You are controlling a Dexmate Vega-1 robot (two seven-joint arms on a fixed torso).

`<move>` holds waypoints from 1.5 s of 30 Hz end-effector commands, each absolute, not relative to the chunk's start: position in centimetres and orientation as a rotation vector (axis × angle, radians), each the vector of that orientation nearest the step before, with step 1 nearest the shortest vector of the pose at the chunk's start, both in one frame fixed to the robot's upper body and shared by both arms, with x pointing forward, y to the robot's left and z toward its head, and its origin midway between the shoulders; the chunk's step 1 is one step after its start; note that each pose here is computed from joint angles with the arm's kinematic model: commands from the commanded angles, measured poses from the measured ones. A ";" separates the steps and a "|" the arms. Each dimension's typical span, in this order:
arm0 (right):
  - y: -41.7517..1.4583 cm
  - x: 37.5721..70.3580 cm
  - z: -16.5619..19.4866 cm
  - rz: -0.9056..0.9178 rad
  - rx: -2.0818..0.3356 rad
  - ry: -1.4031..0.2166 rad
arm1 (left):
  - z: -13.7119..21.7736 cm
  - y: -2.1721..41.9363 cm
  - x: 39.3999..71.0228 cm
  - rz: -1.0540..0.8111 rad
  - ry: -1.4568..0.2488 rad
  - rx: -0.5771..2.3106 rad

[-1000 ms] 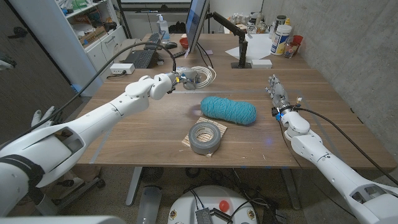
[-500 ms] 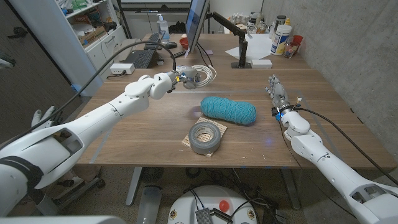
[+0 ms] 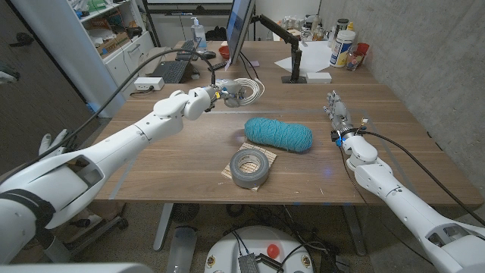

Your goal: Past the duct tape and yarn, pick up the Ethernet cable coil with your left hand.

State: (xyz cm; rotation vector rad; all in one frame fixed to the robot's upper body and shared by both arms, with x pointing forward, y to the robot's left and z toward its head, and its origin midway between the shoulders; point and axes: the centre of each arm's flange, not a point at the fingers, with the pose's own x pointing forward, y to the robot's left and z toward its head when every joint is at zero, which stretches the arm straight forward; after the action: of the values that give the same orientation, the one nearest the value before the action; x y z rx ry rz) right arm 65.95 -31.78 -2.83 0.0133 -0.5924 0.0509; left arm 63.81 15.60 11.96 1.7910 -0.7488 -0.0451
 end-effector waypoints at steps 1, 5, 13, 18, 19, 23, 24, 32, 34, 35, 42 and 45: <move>-31.8 66.0 -2.8 0.048 0.014 -0.592 | 12.2 15.7 63.8 -0.039 -0.754 1.790; -31.8 66.0 -2.8 0.050 0.011 -0.594 | 12.4 15.5 63.7 -0.035 -0.759 1.789; -31.9 66.0 -2.8 0.048 0.016 -0.593 | 12.8 15.1 63.4 -0.029 -0.770 1.788; -31.8 66.0 -2.8 0.053 0.012 -0.594 | 12.9 14.9 63.4 -0.030 -0.770 1.795; -31.8 66.0 -2.8 0.052 0.012 -0.593 | 13.1 14.7 63.4 -0.032 -0.772 1.797; -31.8 65.9 -2.8 0.052 0.012 -0.595 | 13.0 14.5 63.5 -0.036 -0.773 1.799; -31.8 65.9 -2.8 0.052 0.012 -0.595 | 13.0 14.5 63.5 -0.036 -0.773 1.799; -31.8 65.9 -2.8 0.052 0.009 -0.596 | 13.1 14.3 63.5 -0.040 -0.780 1.796; -31.7 65.9 -2.8 0.055 0.008 -0.594 | 13.3 14.4 63.4 -0.035 -0.784 1.787; -31.7 65.9 -2.8 0.055 0.008 -0.594 | 13.3 14.4 63.4 -0.035 -0.784 1.787; -31.7 65.9 -2.8 0.056 0.006 -0.593 | 13.5 14.6 63.1 -0.024 -0.782 1.783; -31.7 65.9 -2.8 0.057 0.005 -0.593 | 13.6 14.6 62.8 -0.020 -0.783 1.786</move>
State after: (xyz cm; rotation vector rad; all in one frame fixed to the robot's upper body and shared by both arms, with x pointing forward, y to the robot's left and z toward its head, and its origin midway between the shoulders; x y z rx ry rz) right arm 65.94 -31.75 -2.80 0.0100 -0.5945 0.0533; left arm 63.28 14.43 13.25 1.7915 -0.7830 -0.0336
